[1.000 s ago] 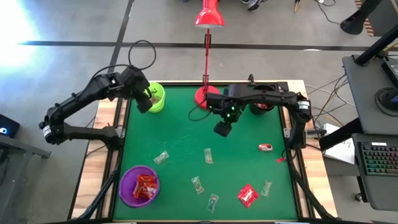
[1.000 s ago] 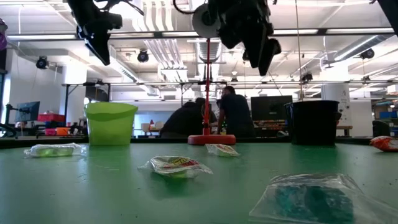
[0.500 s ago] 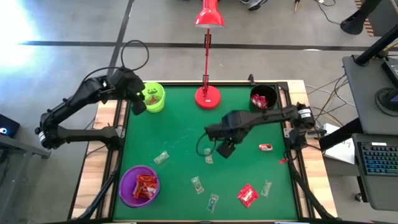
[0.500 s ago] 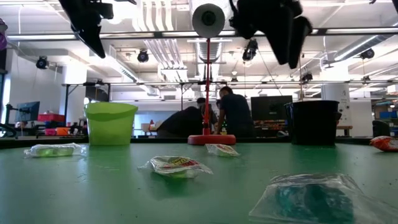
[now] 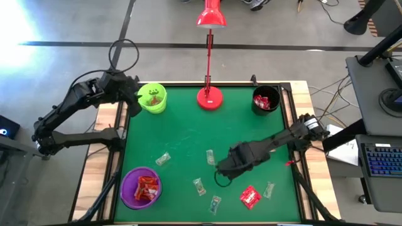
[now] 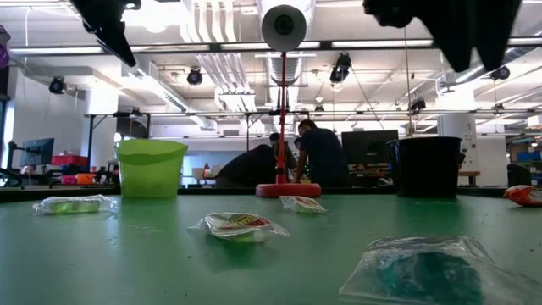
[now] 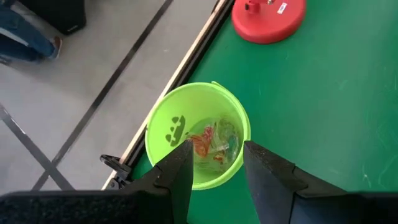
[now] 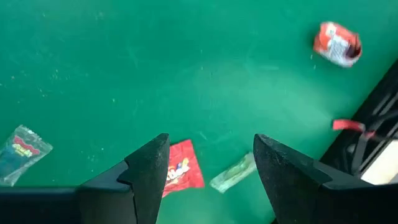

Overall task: Sort candy
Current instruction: Put the red candy into the black bucket

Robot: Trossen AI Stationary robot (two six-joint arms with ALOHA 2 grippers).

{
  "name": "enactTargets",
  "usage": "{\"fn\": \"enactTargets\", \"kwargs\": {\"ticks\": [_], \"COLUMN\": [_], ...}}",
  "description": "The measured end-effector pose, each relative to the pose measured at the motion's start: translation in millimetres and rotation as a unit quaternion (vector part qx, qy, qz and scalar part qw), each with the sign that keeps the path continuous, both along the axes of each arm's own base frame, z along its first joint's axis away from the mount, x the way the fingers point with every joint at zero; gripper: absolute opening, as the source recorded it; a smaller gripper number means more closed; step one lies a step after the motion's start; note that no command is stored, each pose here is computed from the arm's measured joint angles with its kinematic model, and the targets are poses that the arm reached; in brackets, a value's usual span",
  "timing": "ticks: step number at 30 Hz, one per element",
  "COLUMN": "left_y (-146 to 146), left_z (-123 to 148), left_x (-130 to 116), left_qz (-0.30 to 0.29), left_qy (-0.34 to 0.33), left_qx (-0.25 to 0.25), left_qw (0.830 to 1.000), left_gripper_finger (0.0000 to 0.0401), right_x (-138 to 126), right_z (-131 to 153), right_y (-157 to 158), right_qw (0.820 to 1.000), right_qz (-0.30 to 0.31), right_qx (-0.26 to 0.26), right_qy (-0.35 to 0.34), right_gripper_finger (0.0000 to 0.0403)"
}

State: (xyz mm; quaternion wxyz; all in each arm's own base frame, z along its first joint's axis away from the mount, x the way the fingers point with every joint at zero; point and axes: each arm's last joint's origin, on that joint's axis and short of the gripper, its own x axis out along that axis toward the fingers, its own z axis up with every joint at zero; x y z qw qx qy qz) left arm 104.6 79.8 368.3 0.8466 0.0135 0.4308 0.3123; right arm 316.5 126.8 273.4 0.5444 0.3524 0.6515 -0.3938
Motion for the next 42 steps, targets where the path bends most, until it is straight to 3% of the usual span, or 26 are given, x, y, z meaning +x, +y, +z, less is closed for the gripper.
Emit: {"fn": "enactTargets", "kwargs": {"ticks": [9,15,25,29,42], "left_y": [-2,-2,-2,-1,0], "left_z": [1,1,1,1,2], "left_x": [-3,-3,-2,-2,0], "left_qz": [-0.001,-0.001,-0.001,-0.001,-0.003], "left_qy": [-0.004,-0.004,-0.003,-0.003,-0.010], "left_qx": [0.004,0.004,0.004,0.004,0.004], "left_qw": [1.000,1.000,1.000,1.000,1.000], "left_gripper_finger": [0.0123,0.0123,0.0123,0.0123,0.0123], "right_x": [-2,-7,-32,-35,-42], "right_z": [-3,-13,-59,-69,-85], "right_y": [19,37,77,86,110], "right_qw": [1.000,0.992,0.958,0.957,0.966], "right_qz": [-0.021,-0.118,-0.280,-0.286,-0.253], "right_qx": [0.003,-0.022,-0.049,-0.019,-0.008], "right_qy": [-0.022,-0.045,-0.047,-0.046,-0.055], "right_gripper_finger": [0.0226,0.0226,0.0226,0.0226,0.0226]}}
